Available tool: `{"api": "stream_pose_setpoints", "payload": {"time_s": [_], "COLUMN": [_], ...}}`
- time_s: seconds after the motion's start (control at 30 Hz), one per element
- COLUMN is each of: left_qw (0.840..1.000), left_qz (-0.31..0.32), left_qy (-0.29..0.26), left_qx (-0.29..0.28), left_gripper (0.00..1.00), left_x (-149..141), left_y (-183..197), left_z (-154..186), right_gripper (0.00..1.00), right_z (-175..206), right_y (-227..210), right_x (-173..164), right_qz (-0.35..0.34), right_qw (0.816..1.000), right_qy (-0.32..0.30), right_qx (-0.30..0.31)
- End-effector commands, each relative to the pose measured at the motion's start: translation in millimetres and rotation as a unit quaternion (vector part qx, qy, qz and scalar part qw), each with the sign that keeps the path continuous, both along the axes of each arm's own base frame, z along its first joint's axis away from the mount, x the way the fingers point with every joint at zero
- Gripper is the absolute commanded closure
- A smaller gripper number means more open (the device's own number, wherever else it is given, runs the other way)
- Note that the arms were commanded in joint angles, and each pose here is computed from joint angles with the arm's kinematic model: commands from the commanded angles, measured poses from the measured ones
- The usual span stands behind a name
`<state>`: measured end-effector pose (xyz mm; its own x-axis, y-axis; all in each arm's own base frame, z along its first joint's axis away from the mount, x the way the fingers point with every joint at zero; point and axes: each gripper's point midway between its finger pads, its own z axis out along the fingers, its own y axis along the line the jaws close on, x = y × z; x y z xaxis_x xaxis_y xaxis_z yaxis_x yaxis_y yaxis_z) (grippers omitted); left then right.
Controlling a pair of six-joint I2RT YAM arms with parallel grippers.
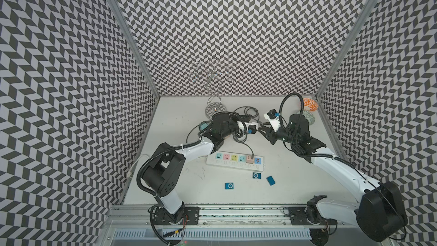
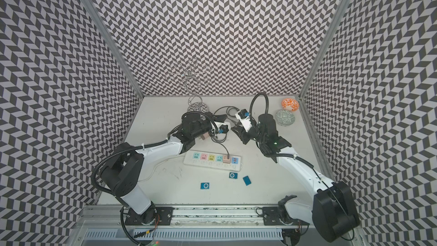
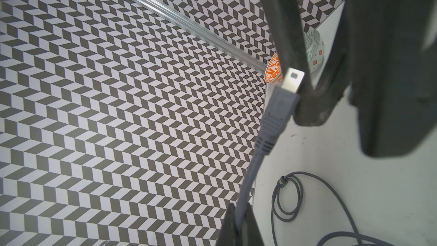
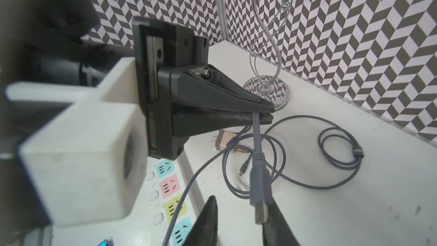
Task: Charge mp3
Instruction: Pick up the charging cable from the center of the board.
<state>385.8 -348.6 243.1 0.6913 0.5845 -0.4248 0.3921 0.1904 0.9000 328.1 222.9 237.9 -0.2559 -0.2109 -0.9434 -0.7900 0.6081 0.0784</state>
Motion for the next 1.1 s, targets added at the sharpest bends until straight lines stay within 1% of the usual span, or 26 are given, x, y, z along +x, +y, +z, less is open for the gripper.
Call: {"api": "stream_pose_setpoints", "payload": {"time_s": [0.0, 0.13, 0.2, 0.37, 0.53, 0.7, 0.97, 1.07], "left_qw": [0.999, 0.999, 0.999, 0.999, 0.998, 0.999, 0.999, 0.999], "left_qz": [0.004, 0.005, 0.005, 0.002, 0.001, -0.001, 0.002, 0.002], "left_qy": [-0.039, -0.041, -0.043, -0.049, -0.053, -0.052, -0.051, -0.051], "left_qx": [-0.012, -0.011, -0.012, -0.013, -0.015, -0.014, -0.01, -0.011], "left_gripper": [1.0, 1.0, 1.0, 1.0, 1.0, 1.0, 1.0, 1.0], "left_x": [-3.3, -3.6, -4.4, -6.7, -8.2, -9.4, -8.9, -8.4], "left_y": [1.3, 2.4, 2.1, 0.7, -0.6, -1.4, -0.3, -0.2], "left_z": [19.9, 19.0, 19.3, 20.5, 22.7, 21.2, 17.0, 16.9], "right_gripper": [0.7, 0.71, 0.72, 0.73, 0.68, 0.66, 0.7, 0.77], "right_z": [25.2, 28.1, 28.1, 25.3, 20.0, 27.1, 35.3, 35.5], "right_y": [6.9, 2.9, 1.9, -4.2, -7.1, -3.0, -3.9, -3.3], "right_x": [-2.1, -0.4, 0.0, 8.8, 15.2, 13.0, 8.8, 8.6], "right_qz": [0.02, 0.012, 0.01, -0.014, -0.025, -0.007, 0.004, 0.005], "right_qw": [0.999, 0.998, 0.998, 0.996, 0.995, 0.994, 0.994, 0.993], "right_qy": [0.004, 0.017, 0.023, 0.042, 0.058, 0.058, 0.048, 0.049], "right_qx": [0.048, 0.061, 0.063, 0.075, 0.077, 0.09, 0.102, 0.105]}}
